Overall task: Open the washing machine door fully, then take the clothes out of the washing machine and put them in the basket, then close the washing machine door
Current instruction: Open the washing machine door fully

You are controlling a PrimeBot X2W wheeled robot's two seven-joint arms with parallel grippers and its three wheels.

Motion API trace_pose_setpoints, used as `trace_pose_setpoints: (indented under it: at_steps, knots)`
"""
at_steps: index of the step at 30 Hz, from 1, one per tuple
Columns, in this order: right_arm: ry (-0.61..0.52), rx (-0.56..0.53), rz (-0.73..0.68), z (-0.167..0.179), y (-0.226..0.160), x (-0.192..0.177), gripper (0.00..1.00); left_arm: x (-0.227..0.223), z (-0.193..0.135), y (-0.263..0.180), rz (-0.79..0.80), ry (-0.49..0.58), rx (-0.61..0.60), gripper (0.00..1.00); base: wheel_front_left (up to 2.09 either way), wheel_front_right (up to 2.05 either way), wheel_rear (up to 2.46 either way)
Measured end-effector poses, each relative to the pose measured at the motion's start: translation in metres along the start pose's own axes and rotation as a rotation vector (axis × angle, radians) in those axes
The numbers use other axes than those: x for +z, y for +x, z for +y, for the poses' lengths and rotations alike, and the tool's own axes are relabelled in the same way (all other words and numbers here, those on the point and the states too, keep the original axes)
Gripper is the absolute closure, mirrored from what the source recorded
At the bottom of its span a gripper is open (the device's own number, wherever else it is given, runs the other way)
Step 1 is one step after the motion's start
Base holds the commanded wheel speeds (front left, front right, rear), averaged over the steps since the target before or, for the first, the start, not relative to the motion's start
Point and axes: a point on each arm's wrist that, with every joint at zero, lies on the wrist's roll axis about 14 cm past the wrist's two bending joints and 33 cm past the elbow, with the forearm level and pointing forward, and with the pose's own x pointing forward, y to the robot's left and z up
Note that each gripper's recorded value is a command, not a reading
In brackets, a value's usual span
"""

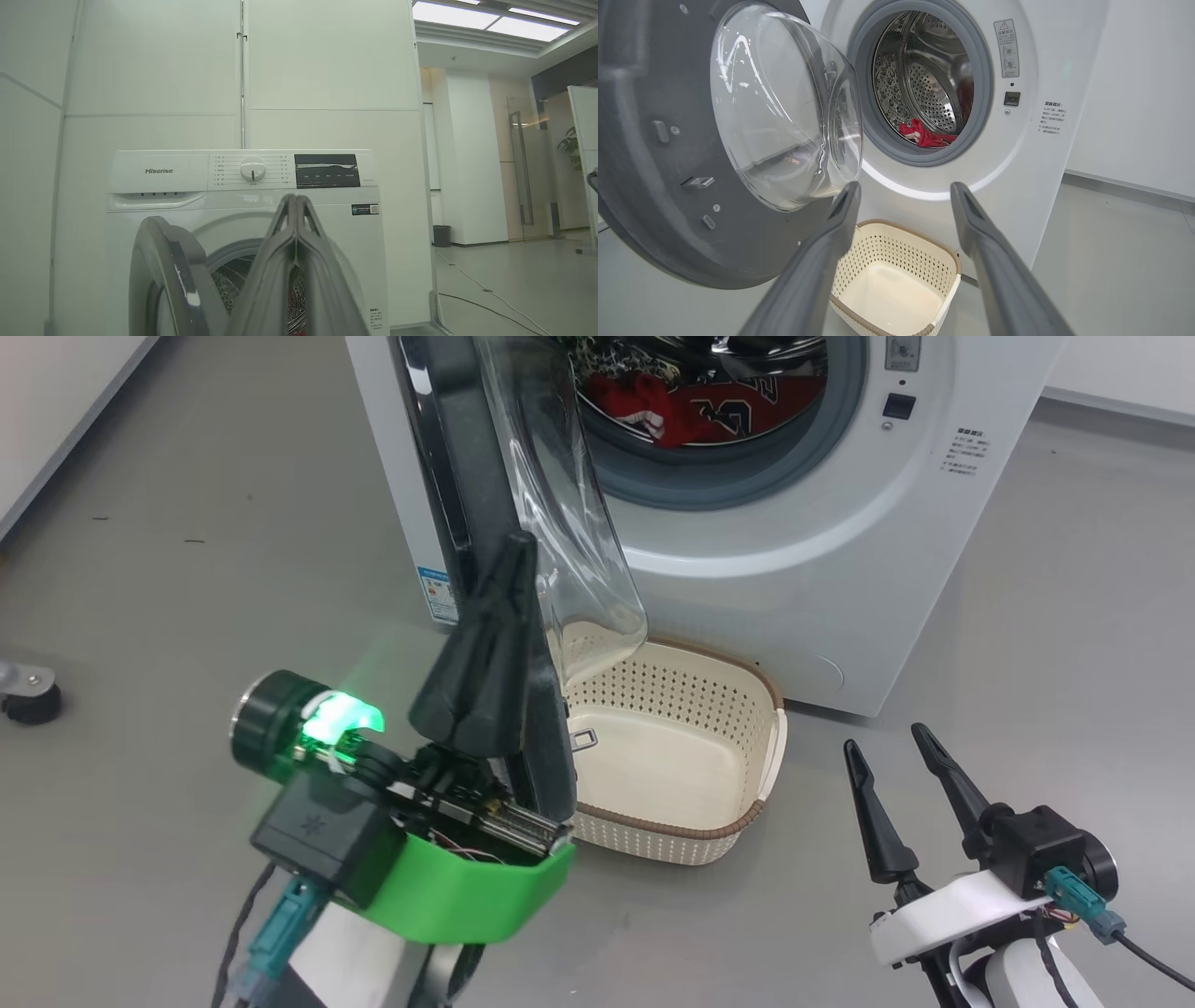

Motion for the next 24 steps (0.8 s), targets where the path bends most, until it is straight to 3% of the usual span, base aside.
trace_pose_setpoints:
  at_steps: [11, 18, 24]
  knots:
    - [0.004, -0.052, -0.001, -0.014, -0.01, 0.0, 0.0, -0.078, -0.06, -0.036, 0.275, -0.147, -0.156, 1.0, 0.0, 0.0, 0.0]
    - [0.008, -0.085, 0.002, -0.025, -0.015, -0.001, 0.0, -0.119, -0.071, -0.061, 0.452, -0.192, -0.168, 1.0, 0.0, 0.0, 0.0]
    - [0.013, -0.108, 0.006, -0.032, -0.016, -0.003, 0.0, -0.152, -0.061, -0.083, 0.593, -0.206, -0.116, 1.0, 0.0, 0.0, 0.0]
